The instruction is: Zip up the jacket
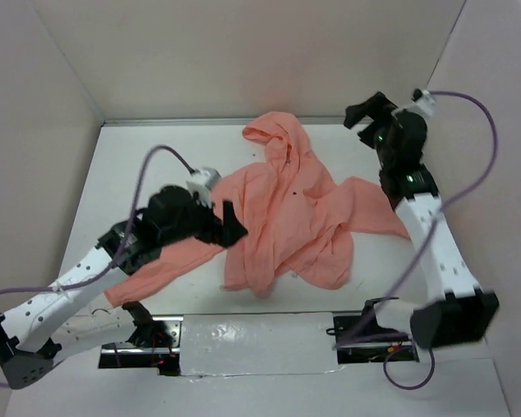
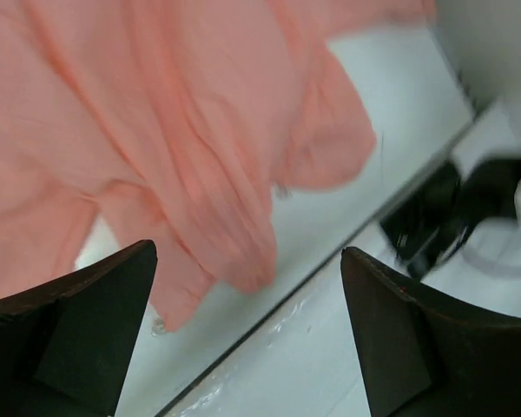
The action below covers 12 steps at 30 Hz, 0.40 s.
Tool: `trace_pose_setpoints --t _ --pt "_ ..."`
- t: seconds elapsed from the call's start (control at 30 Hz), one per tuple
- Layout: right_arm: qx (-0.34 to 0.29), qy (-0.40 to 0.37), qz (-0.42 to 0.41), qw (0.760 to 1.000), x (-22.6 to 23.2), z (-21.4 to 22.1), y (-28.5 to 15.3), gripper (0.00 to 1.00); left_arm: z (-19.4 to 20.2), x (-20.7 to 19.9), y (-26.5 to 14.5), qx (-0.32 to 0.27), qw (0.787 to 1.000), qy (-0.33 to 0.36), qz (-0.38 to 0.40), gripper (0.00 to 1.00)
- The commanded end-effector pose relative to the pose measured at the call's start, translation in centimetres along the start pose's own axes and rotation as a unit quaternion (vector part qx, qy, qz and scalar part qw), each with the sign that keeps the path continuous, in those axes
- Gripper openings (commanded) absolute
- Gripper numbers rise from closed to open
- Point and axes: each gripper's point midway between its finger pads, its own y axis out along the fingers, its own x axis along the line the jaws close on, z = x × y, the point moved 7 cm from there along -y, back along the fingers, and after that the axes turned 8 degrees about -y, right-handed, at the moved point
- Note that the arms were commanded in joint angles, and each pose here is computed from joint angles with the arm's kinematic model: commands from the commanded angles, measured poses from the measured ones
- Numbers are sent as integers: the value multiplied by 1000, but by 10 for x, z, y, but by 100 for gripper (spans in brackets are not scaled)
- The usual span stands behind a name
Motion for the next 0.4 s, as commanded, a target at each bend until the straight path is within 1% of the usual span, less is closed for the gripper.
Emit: trace_pose_setpoints --t 0.0,0.03,0.07,0.1,0.13,0.17,0.2,0.23,0.27,0.3,0.37 --pt "-52 16 80 995 -28 -6 -64 100 -60 31 -20 -81 985 -115 -96 99" --pt "-72 24 78 994 -28 -15 -94 100 -71 37 -26 -87 982 -130 -102 99" --pt "-57 20 95 994 -38 -1 -103 100 -87 36 -36 -102 981 -135 -95 99" --pt "-48 17 129 990 -49 6 -119 100 -98 44 -43 -114 982 -127 -86 99" --pt "-64 26 138 988 -55 5 -142 100 -110 44 -46 -138 981 -116 -75 99" --pt "-62 26 153 986 -61 8 -153 100 -117 48 -51 -150 980 -109 -75 99" --pt "-77 26 164 983 -65 6 -164 100 -125 56 -57 -160 977 -115 -86 99" --pt "-95 27 156 983 -66 3 -180 100 -134 56 -65 -173 973 -118 -92 99" --pt "-97 26 156 983 -68 4 -188 100 -134 61 -68 -171 971 -130 -107 99" --pt "-115 30 156 981 -69 0 -202 100 -138 72 -73 -182 964 -144 -129 99" --pt "-121 32 159 979 -72 0 -212 100 -141 81 -79 -196 958 -154 -140 99"
